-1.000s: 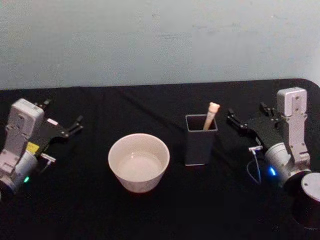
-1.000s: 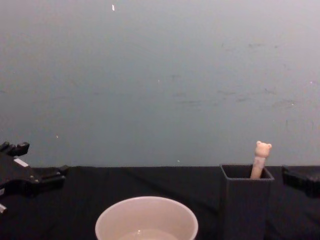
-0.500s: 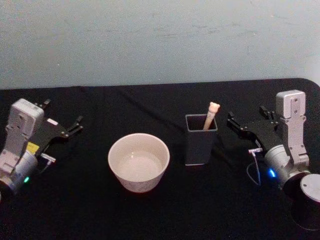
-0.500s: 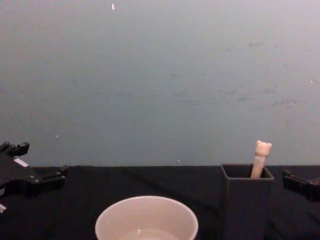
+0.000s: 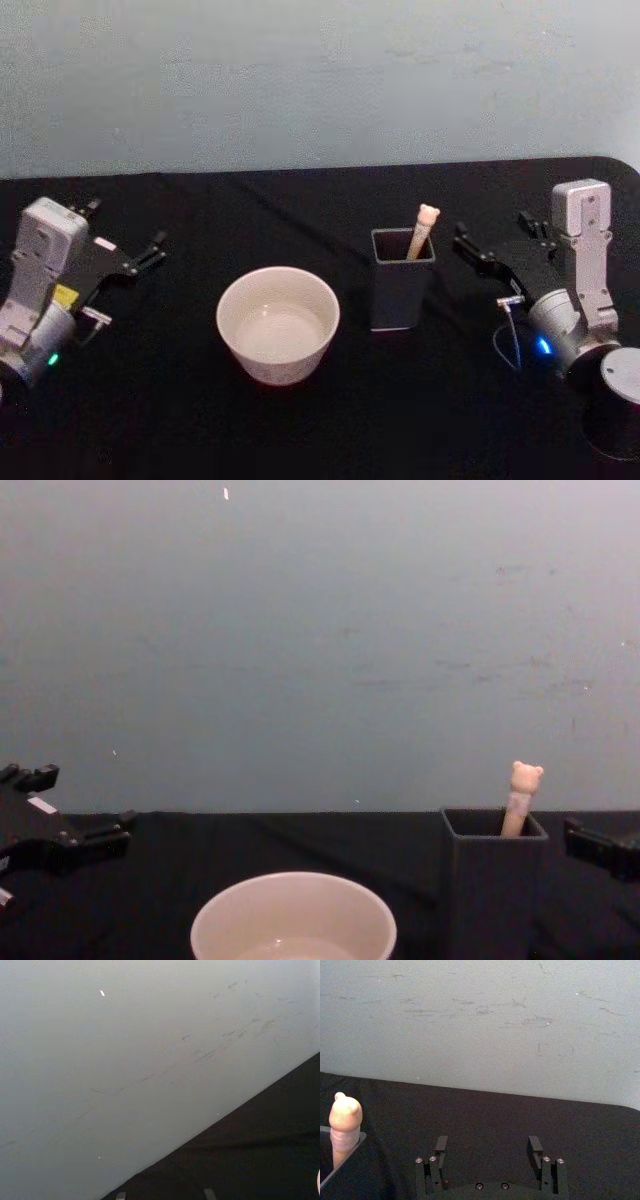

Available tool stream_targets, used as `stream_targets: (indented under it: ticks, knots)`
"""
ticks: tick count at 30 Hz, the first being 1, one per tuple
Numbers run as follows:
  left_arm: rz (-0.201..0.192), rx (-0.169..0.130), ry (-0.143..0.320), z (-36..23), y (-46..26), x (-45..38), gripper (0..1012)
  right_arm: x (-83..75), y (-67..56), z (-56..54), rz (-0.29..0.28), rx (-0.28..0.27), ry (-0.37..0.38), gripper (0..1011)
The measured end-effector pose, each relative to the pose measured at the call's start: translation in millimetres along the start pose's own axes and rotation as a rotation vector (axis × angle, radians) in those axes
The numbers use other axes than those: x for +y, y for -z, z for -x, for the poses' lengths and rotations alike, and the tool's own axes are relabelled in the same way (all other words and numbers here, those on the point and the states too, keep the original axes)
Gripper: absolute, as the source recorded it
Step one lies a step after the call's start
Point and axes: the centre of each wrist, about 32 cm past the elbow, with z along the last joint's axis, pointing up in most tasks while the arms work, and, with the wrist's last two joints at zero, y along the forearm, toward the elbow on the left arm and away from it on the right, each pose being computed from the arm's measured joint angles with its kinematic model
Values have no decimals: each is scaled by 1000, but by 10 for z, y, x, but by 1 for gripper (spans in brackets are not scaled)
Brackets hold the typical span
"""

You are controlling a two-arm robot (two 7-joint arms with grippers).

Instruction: Pick up the stirring spoon with one hand, stir inside the cup, then place it back in its original position.

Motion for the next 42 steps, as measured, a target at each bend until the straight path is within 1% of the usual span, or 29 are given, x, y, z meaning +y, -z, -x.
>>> stream_targets:
  ticks: [42]
  knots:
    - [0,0,0,0,0,0,1001,-1,-3,0,-1,0,-1,1003]
